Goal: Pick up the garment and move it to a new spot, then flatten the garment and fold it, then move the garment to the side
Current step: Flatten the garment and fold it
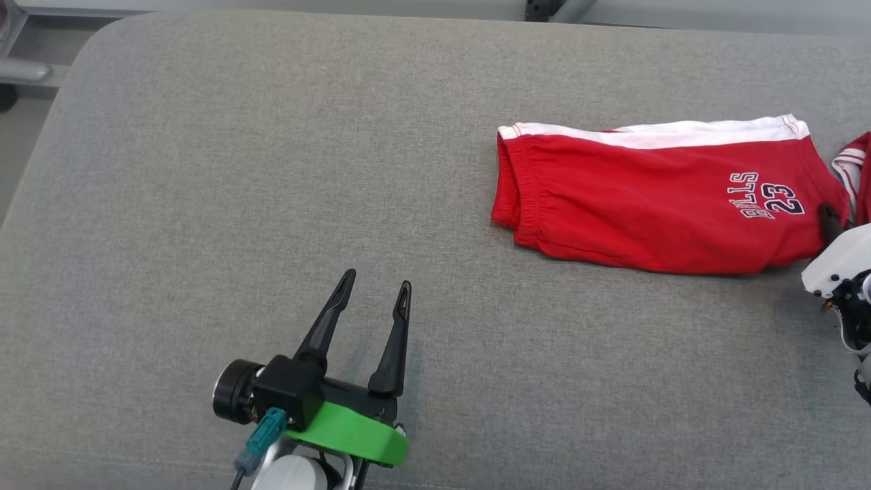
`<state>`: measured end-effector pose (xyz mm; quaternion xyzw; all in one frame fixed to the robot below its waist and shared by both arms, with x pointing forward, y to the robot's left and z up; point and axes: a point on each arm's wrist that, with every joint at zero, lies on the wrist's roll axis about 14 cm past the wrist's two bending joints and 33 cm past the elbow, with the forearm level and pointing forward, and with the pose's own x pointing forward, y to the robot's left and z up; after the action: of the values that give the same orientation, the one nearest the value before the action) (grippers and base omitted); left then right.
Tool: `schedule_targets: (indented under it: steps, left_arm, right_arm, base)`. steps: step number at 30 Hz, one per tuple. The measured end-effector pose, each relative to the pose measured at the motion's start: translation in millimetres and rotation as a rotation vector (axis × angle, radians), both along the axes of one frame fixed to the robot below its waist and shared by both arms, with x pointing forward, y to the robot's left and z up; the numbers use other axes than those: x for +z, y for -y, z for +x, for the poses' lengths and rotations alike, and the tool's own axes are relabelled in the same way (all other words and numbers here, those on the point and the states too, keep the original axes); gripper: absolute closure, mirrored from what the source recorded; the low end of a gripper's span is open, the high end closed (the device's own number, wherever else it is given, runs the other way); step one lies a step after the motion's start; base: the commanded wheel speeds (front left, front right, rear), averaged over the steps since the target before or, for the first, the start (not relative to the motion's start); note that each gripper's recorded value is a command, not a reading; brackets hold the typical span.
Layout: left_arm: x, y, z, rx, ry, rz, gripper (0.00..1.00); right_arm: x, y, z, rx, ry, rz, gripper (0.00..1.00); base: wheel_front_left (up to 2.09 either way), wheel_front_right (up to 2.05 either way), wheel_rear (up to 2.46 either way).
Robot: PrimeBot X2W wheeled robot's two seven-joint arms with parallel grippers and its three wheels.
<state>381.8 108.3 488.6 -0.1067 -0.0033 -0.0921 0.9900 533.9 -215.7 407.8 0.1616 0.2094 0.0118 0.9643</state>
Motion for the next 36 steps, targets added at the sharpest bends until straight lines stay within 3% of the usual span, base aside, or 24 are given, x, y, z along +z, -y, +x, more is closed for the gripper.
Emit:
schedule_targets:
  steps: [5, 10, 23, 36]
  left_arm:
    - [8, 10, 0, -0.031, 0.023, -0.008, 0.00]
    - [8, 8, -2, -0.027, 0.024, -0.007, 0.00]
    - [13, -4, -11, 0.019, 0.032, -0.012, 0.00]
    - [11, -14, -15, 0.051, 0.021, -0.024, 0.00]
  right_arm:
    - [15, 18, -7, -0.032, 0.034, -0.016, 1.00]
    - [30, 1, 6, 0.010, 0.087, -0.022, 1.00]
    - [87, -118, 27, 0.299, 0.248, -0.011, 1.00]
    - [94, -222, -6, 0.593, 0.288, 0.012, 1.00]
  base:
    - [0.00, 0.00, 0.00]
    - [0.00, 0.00, 0.00]
    - [0.00, 0.00, 0.00]
    - [0.00, 0.00, 0.00]
